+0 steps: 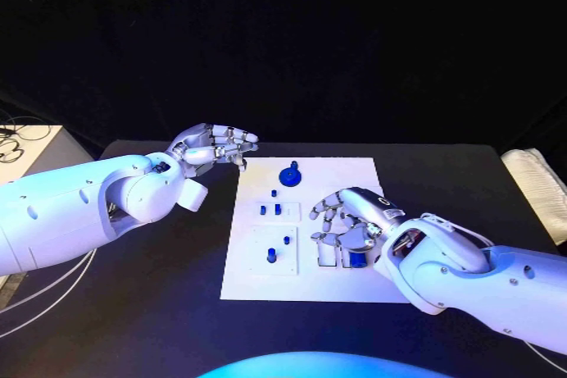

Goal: Assemble the parts on the task board

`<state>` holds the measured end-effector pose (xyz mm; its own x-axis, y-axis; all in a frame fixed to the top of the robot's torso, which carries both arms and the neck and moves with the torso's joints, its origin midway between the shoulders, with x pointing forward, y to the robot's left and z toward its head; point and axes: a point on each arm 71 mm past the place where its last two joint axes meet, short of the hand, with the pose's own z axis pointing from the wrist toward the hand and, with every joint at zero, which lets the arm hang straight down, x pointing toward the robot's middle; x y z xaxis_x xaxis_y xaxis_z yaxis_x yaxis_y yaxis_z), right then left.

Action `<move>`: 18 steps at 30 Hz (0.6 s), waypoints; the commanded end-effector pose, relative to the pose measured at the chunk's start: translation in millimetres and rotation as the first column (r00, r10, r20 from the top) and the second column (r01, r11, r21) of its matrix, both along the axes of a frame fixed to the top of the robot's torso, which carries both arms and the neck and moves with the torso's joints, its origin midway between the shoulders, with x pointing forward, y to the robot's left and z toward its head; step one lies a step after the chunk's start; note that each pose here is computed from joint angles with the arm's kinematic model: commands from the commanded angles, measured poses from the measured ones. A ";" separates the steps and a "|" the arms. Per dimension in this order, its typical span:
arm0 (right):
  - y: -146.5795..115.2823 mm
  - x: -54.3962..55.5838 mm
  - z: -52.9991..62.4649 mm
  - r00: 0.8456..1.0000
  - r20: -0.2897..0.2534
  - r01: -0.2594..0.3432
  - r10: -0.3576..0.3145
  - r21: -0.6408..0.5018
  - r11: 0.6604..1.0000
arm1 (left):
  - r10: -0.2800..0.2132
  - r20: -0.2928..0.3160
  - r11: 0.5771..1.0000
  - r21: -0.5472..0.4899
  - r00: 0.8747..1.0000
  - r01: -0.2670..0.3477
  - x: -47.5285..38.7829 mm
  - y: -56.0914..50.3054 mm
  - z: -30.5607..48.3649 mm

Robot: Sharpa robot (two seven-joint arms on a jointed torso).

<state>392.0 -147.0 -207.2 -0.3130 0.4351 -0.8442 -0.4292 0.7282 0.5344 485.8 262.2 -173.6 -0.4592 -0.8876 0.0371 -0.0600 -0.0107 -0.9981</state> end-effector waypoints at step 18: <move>-86.5 -7.8 -22.7 0.871 -0.336 0.298 -0.359 -0.219 0.929 | -0.031 -0.012 0.999 -0.025 0.999 0.031 -10.1 -6.5 -4.0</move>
